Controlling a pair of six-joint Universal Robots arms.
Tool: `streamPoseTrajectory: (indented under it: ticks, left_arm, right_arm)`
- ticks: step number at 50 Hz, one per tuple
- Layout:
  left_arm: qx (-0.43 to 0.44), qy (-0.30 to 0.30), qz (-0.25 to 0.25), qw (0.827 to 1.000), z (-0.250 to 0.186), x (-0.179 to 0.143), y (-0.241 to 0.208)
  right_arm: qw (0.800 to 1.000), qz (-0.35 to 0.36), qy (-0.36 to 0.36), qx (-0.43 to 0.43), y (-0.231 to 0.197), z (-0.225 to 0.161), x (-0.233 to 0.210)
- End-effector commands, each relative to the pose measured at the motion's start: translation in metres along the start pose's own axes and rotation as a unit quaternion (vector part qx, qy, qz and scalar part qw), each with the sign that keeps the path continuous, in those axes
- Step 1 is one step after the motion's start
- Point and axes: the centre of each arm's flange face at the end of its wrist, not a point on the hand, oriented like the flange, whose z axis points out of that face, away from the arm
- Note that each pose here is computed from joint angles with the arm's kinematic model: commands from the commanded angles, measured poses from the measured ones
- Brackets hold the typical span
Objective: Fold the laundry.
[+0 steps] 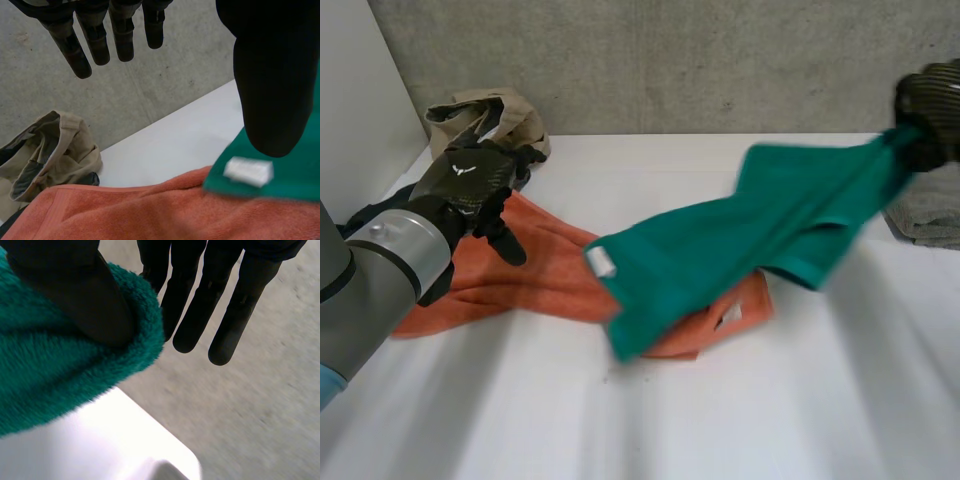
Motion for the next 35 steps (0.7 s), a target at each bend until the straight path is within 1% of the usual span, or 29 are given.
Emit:
streamPoseTrajectory:
  ticks: [1,3,4,8,12,16,31,35]
  left_arm:
    - [-0.029,0.024,0.032,0.999,0.023,-0.002,0.020]
    - [-0.040,0.029,0.048,0.998,0.032,-0.001,0.029]
    - [-0.052,0.031,0.064,0.996,0.040,-0.002,0.038]
    - [-0.076,0.034,0.099,0.992,0.061,-0.004,0.059]
    - [-0.098,0.033,0.121,0.987,0.080,-0.007,0.081]
    - [-0.121,0.035,0.134,0.983,0.093,-0.008,0.099]
    - [-0.147,0.029,0.156,0.976,0.119,-0.016,0.129]
    - [-0.143,0.018,0.164,0.976,0.122,-0.020,0.126]
  right_arm:
    - [0.998,-0.010,-0.031,-0.058,0.037,-0.001,0.002]
    - [0.997,-0.005,-0.047,-0.069,0.045,-0.002,-0.004]
    - [0.995,-0.002,-0.059,-0.077,0.053,-0.003,-0.010]
    - [0.992,0.010,-0.077,-0.096,0.068,-0.007,-0.021]
    - [0.990,0.015,-0.090,-0.104,0.077,-0.012,-0.032]
    - [0.990,0.012,-0.098,-0.102,0.080,-0.014,-0.040]
    - [0.990,0.013,-0.095,-0.104,0.085,-0.015,-0.038]
    - [0.991,0.011,-0.091,-0.100,0.083,-0.014,-0.037]
